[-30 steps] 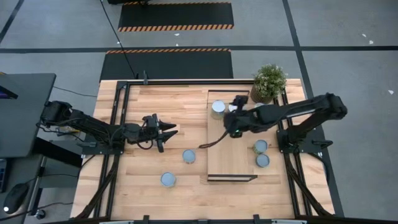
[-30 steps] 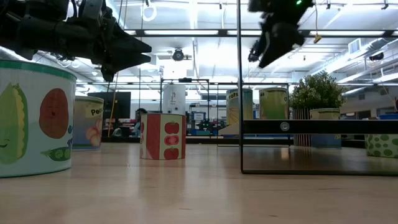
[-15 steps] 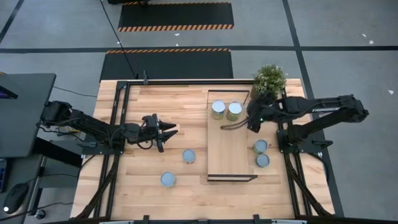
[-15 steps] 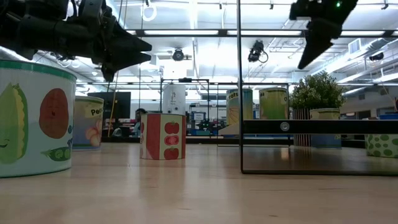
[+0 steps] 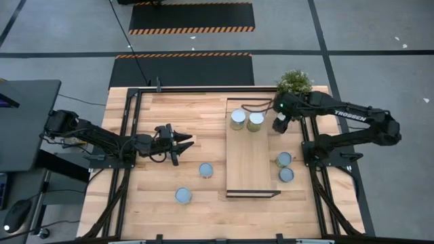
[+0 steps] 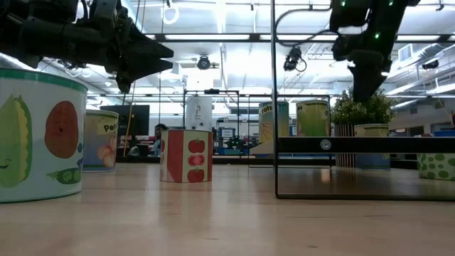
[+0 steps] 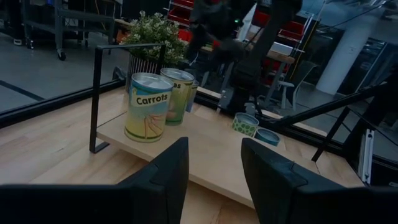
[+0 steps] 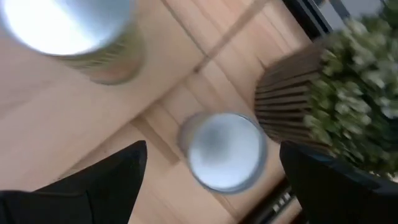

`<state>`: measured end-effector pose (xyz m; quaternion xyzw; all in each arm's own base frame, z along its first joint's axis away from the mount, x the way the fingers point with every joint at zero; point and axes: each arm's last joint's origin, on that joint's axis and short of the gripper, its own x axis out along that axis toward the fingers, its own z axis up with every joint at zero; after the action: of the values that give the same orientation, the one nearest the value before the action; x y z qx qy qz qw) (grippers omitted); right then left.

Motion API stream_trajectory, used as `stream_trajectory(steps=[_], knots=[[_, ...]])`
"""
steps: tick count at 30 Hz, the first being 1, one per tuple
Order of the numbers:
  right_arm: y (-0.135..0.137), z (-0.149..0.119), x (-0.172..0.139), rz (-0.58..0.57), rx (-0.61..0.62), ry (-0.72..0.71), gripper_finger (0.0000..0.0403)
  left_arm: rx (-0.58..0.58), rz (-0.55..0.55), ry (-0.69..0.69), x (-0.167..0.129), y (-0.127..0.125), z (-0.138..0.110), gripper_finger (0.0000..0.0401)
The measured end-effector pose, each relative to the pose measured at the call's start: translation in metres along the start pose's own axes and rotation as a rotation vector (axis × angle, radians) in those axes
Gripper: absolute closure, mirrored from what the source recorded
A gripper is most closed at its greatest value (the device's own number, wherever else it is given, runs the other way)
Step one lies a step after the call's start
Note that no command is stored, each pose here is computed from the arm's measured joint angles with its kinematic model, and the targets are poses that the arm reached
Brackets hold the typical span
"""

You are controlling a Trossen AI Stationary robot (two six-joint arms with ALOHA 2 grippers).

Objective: Pick and place cans onto a shelf
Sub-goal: Put the large canned peas on the shelf

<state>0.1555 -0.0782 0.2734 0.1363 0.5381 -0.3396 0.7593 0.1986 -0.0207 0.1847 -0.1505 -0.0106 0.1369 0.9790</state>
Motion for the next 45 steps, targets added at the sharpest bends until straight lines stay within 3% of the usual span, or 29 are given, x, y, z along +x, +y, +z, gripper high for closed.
stream_trajectory(steps=[7,17,35,45], knots=[[-0.019,0.007,0.019,-0.003,0.085,0.122,0.0019,0.000,0.000,0.000,0.000,0.000,0.000,0.0248],[-0.020,0.014,0.054,-0.028,0.035,0.331,0.0004,0.000,0.000,0.001,0.000,0.000,0.000,0.0248],[-0.022,0.015,0.068,0.002,-0.011,0.307,0.0005,0.001,-0.002,0.002,0.000,0.000,0.000,0.0248],[-0.020,0.004,0.082,0.012,-0.049,0.315,0.0039,0.001,-0.002,0.002,0.000,0.000,0.000,0.0248]])
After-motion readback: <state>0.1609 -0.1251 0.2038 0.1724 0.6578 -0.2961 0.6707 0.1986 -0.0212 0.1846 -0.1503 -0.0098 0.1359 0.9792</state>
